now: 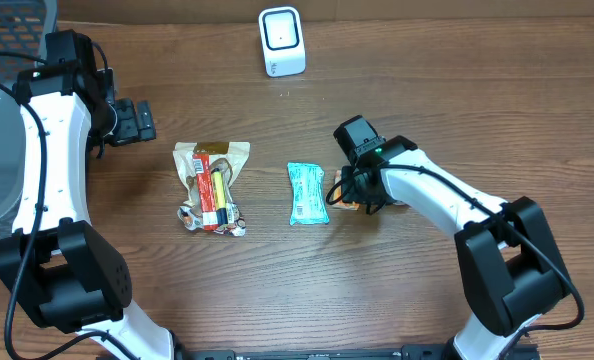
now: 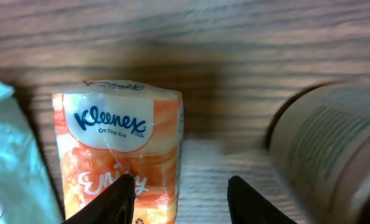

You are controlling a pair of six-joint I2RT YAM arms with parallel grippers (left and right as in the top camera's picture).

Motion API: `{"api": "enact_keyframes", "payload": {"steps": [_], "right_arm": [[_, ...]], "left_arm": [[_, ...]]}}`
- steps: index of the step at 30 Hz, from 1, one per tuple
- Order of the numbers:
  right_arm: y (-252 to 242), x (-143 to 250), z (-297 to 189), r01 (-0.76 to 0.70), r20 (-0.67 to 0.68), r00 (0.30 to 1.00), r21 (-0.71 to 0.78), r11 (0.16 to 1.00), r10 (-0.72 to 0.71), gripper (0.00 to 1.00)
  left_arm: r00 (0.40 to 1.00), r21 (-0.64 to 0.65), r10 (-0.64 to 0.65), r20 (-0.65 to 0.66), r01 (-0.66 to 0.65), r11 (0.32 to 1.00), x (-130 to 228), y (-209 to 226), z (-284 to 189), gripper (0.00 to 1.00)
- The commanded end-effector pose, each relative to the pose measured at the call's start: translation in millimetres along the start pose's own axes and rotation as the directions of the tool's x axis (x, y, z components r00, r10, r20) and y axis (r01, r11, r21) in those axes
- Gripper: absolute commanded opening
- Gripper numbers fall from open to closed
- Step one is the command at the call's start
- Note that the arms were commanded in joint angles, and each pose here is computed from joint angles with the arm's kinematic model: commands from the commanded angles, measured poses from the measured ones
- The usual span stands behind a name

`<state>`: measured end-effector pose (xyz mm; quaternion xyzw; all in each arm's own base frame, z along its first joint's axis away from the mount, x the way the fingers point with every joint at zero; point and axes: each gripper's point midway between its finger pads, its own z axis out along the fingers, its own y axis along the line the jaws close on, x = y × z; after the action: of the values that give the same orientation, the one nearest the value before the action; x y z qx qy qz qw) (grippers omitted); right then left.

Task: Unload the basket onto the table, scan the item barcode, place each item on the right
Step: 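Lower and close the right gripper on the orange Kleenex pack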

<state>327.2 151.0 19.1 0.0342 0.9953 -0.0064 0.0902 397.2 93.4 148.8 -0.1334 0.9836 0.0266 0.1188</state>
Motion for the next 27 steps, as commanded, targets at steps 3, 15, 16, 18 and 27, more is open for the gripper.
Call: {"api": "enact_keyframes", "payload": {"steps": [3,15,16,18,27], "right_arm": [[-10.4,-11.2,0.1,-0.021,0.037,0.999,0.042,0.999,0.020,0.48],[19.9,-42.9,-45.1,-0.025,0.060,0.998,-0.073,0.997,0.029,0.49],[20.3,-42.1,-47.1,-0.027,0.048,0.998,-0.080,0.996,0.031,0.49],[16.4,-38.9,-46.8,-0.035,0.027,0.999,-0.076,0.997,0.037,0.48],[-0.6,-18.1,-29.3,-0.077,-0.070,0.995,-0.079,0.994,0.072,0.39]], "left_arm": [[0.999,0.009,0.016,0.041,-0.016,1.000,-7.0,-1.9,-12.5,1.00],[0.999,0.009,0.016,0.041,-0.016,1.000,-7.0,-1.9,-12.5,1.00],[0.999,0.009,0.016,0.041,-0.016,1.000,-7.0,-1.9,-12.5,1.00],[0.999,0.009,0.016,0.041,-0.016,1.000,-7.0,-1.9,-12.5,1.00],[0.999,0.009,0.016,0.041,-0.016,1.000,-7.0,-1.9,-12.5,1.00]]}}
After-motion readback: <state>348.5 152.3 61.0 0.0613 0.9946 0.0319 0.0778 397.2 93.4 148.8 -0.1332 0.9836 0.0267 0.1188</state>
